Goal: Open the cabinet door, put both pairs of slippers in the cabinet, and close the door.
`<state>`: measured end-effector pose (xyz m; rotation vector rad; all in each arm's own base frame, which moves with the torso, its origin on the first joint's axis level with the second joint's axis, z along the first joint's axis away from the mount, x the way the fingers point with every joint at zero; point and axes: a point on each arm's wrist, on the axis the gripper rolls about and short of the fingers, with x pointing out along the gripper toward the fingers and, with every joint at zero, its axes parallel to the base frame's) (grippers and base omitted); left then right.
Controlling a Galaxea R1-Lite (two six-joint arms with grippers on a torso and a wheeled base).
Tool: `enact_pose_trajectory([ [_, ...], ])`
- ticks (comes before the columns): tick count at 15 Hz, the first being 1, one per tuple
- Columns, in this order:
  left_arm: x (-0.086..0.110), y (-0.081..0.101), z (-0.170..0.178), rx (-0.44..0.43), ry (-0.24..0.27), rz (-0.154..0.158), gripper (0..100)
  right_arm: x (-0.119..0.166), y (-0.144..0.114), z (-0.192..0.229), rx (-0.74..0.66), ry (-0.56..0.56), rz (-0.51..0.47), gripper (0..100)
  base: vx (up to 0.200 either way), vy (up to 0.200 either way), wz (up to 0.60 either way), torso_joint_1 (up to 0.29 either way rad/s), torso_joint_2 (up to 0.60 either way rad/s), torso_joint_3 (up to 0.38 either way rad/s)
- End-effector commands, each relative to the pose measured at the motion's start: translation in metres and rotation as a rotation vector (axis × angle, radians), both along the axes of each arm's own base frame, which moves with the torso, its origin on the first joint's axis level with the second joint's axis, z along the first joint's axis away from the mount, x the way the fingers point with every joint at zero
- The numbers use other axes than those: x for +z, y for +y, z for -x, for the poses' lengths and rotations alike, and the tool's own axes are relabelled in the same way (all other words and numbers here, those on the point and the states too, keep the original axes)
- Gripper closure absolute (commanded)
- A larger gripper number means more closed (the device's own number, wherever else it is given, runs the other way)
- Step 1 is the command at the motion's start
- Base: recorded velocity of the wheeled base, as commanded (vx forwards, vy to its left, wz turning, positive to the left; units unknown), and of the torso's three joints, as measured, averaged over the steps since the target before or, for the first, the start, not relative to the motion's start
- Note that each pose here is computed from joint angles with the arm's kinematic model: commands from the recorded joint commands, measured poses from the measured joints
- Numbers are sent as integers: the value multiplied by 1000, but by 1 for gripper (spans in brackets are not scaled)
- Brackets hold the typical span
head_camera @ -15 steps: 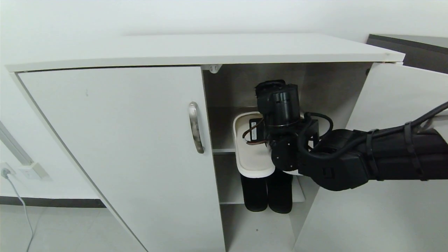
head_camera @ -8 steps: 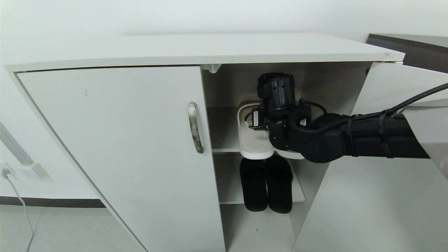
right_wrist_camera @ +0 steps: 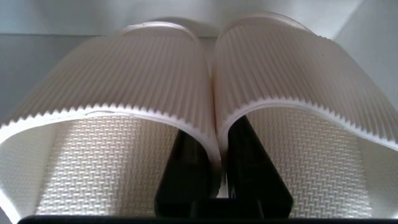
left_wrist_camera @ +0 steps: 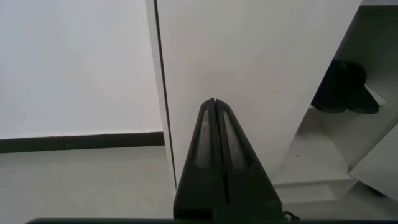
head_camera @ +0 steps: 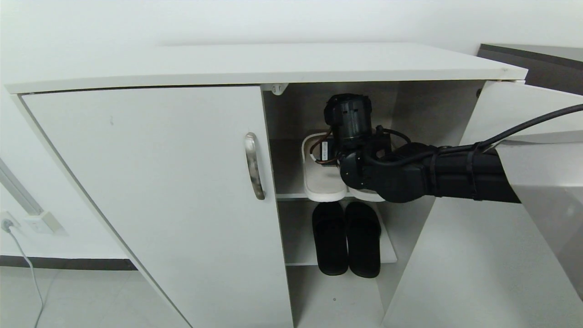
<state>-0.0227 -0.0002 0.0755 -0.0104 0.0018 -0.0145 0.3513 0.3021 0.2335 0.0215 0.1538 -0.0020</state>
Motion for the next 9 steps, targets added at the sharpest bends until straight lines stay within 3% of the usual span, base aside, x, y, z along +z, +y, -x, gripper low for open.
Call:
enact_pose_trajectory([
  [1,0,0,0,1,0,0,100,-10,2,-7,-6,11,10,100,0,0,0,0,0,0],
  [7,0,0,0,1,0,0,100,-15,0,-13,-18,17,15,100,0,0,0,0,0,0],
  [8,0,0,0,1,0,0,100,-15,0,-13,-18,18,16,0,0,0,0,0,0,0],
  [9,0,0,0,1,0,0,100,-15,0,-13,-18,20,18,0,0,0,0,0,0,0],
])
